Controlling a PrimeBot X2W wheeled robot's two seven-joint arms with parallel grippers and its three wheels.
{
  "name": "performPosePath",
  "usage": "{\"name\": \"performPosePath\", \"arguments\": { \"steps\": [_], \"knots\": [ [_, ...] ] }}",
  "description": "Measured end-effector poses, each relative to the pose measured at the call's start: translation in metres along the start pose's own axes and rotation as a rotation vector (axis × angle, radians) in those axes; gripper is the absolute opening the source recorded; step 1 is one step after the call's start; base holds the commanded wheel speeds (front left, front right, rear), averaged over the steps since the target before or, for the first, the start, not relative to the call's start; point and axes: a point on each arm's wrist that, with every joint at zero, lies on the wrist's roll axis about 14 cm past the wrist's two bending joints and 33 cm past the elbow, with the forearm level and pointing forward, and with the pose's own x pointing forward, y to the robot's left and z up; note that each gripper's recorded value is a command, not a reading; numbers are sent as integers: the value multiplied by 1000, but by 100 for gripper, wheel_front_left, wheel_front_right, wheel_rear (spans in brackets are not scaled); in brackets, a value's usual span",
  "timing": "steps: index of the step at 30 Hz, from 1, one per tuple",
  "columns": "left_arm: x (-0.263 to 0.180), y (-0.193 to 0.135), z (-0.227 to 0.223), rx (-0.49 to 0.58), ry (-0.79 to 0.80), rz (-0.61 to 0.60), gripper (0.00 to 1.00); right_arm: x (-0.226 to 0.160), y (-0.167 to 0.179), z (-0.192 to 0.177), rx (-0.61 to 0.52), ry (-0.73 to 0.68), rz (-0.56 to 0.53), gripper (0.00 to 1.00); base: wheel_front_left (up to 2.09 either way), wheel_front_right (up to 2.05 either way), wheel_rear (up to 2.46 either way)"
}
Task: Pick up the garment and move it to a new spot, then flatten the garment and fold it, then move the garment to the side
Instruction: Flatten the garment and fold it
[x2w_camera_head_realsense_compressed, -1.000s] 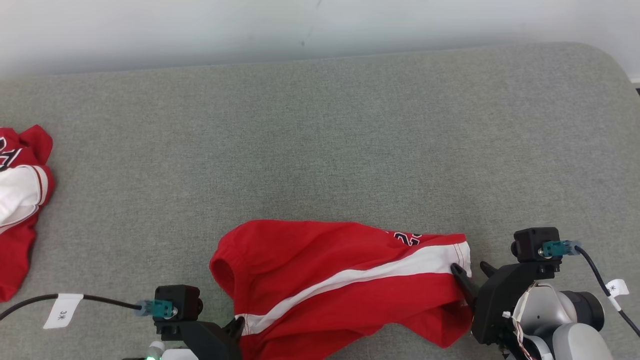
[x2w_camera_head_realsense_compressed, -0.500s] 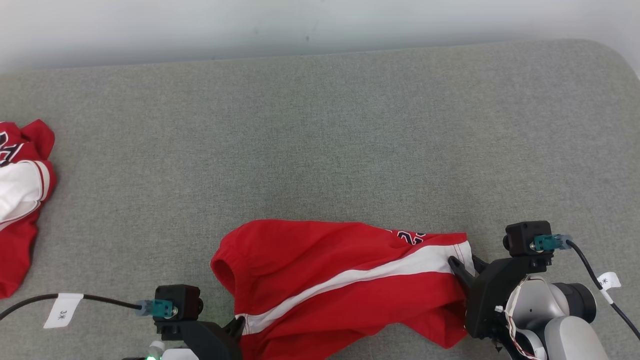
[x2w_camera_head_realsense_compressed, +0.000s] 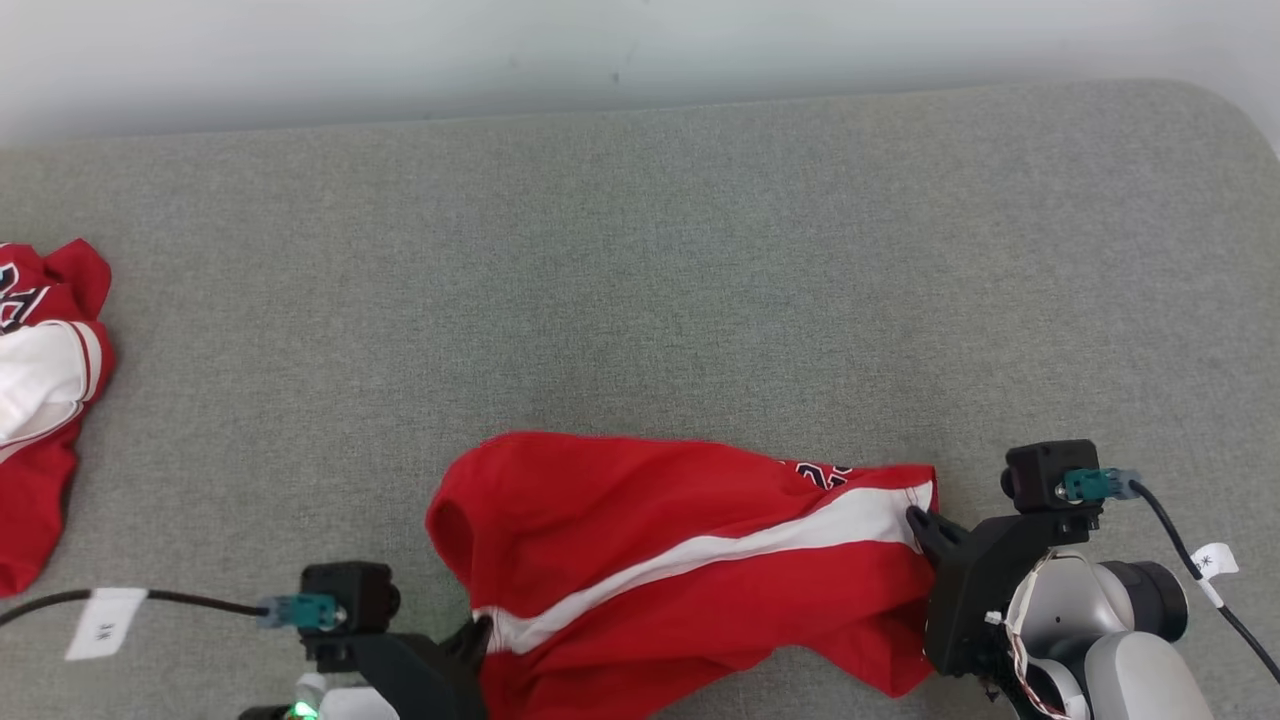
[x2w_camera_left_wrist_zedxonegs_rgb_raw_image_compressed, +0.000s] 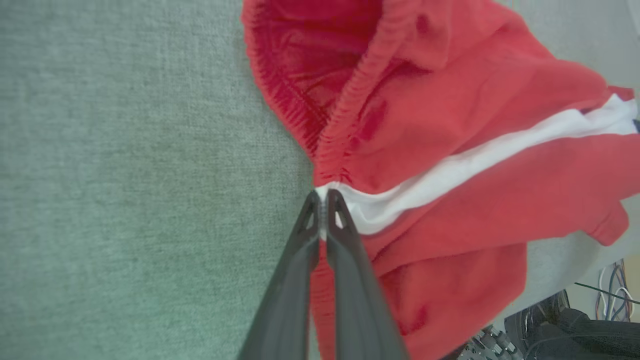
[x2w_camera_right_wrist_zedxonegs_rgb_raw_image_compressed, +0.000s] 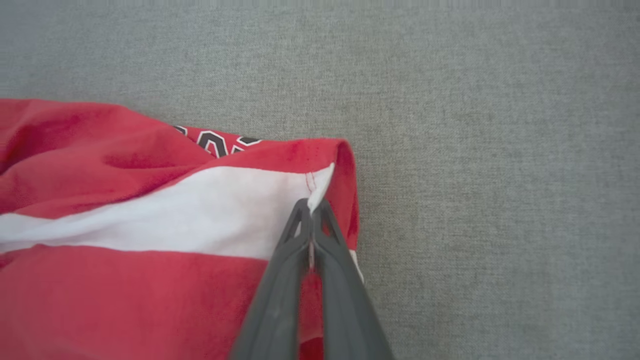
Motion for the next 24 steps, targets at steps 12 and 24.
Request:
{"name": "performPosePath", "arguments": {
  "steps": [12, 24],
  "knots": [
    [-18, -28, 87, -275, -366, -215, 0, -18, 17, 77, 108, -320, 120, 0, 0, 0, 0],
    [-8, -21, 232, -452, -658, -384, 0, -10, 45, 218, -18, -650, 276, 0, 0, 0, 0]
  ]
}}
